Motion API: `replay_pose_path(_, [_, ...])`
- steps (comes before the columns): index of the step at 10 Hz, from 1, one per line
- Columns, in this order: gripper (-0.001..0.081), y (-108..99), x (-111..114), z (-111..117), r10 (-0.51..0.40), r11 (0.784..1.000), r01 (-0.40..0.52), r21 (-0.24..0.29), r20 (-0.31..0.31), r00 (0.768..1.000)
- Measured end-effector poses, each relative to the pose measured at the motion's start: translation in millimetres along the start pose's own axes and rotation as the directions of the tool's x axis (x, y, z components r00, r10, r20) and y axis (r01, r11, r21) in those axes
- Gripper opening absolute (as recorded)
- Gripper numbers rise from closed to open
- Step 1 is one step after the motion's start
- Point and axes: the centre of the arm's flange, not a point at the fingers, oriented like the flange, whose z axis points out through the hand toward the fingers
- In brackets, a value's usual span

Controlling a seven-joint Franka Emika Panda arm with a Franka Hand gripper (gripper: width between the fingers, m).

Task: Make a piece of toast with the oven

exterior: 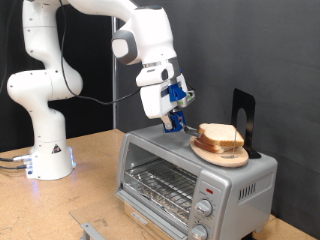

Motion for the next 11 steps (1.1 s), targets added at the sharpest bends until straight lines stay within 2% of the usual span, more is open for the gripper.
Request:
replay_pose_path(2, [0.041, -3, 1, 6, -0.002, 1.0, 0.002, 0.002, 0.004, 1.0])
replay_pose_path(11, [0.041, -21, -5, 7, -0.021, 1.0, 0.02, 0.018, 0.003, 1.0])
